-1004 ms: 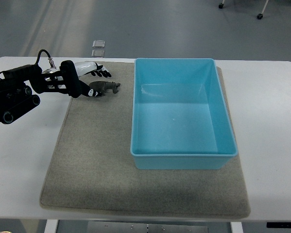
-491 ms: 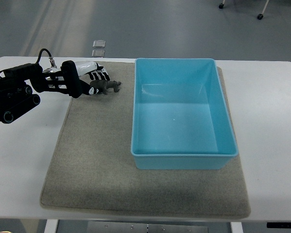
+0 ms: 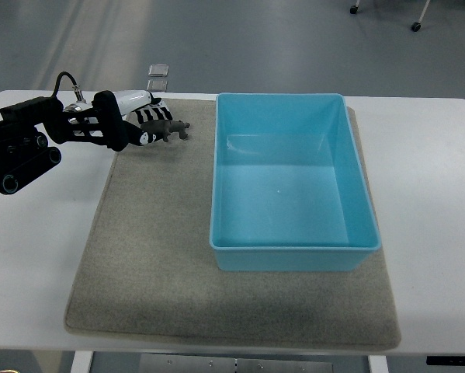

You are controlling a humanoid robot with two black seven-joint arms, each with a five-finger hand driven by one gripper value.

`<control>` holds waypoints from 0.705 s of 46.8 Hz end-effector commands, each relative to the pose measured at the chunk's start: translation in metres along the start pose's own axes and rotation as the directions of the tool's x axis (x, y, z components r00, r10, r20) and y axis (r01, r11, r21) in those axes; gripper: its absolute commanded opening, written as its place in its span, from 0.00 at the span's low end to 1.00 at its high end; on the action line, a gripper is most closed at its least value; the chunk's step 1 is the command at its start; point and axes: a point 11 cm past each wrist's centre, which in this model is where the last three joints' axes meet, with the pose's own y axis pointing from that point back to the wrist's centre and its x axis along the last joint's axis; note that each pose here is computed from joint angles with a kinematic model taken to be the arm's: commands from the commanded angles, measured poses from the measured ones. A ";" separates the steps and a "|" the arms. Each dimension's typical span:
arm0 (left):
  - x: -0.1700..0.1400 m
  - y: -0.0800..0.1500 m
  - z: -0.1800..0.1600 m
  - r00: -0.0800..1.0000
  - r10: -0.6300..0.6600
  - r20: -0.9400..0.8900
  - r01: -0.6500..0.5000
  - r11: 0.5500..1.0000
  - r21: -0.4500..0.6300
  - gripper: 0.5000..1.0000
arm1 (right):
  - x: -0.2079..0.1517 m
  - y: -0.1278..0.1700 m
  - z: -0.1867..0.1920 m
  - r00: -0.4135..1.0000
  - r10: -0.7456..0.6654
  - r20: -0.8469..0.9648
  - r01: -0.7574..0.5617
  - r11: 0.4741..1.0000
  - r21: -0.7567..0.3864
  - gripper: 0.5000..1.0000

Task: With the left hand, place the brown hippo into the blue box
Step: 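Lift the hippo with the left hand and carry it over the blue box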

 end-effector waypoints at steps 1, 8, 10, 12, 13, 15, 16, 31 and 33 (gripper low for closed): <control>0.002 0.000 0.001 1.000 0.008 -0.004 -0.008 1.000 -0.002 0.00 | 0.000 0.000 0.000 1.000 -0.001 0.000 0.001 1.000 0.000 0.87; 0.010 -0.001 0.004 1.000 0.028 -0.010 -0.029 1.000 -0.012 0.00 | 0.000 0.000 0.000 1.000 0.001 0.000 -0.001 1.000 0.000 0.87; 0.017 0.001 0.003 0.999 0.046 -0.016 -0.046 0.999 -0.011 0.00 | 0.000 0.000 0.000 1.000 -0.001 0.000 0.001 1.000 0.000 0.87; 0.025 0.001 0.004 0.997 0.067 -0.022 -0.067 0.998 -0.013 0.00 | 0.000 0.000 0.000 1.000 -0.001 0.000 0.001 1.000 0.000 0.87; 0.029 0.002 0.004 0.997 0.077 -0.025 -0.077 0.997 -0.013 0.00 | 0.000 0.000 0.000 1.000 0.001 0.000 -0.001 1.000 0.000 0.87; 0.035 0.002 0.005 0.996 0.090 -0.023 -0.090 0.996 -0.015 0.00 | 0.000 0.000 0.000 1.000 -0.001 0.000 0.001 1.000 0.000 0.87; 0.038 0.002 0.006 0.995 0.095 -0.021 -0.095 0.995 -0.016 0.00 | 0.000 0.000 0.000 1.000 -0.001 0.000 0.001 1.000 0.000 0.87; 0.080 0.000 0.038 0.987 0.157 0.010 -0.156 0.983 -0.098 0.00 | 0.000 0.000 0.000 1.000 -0.001 0.000 0.001 1.000 0.000 0.87; 0.083 -0.001 0.046 0.987 0.161 0.010 -0.158 0.980 -0.119 0.00 | 0.000 0.000 0.000 1.000 -0.001 0.000 0.001 1.000 0.000 0.87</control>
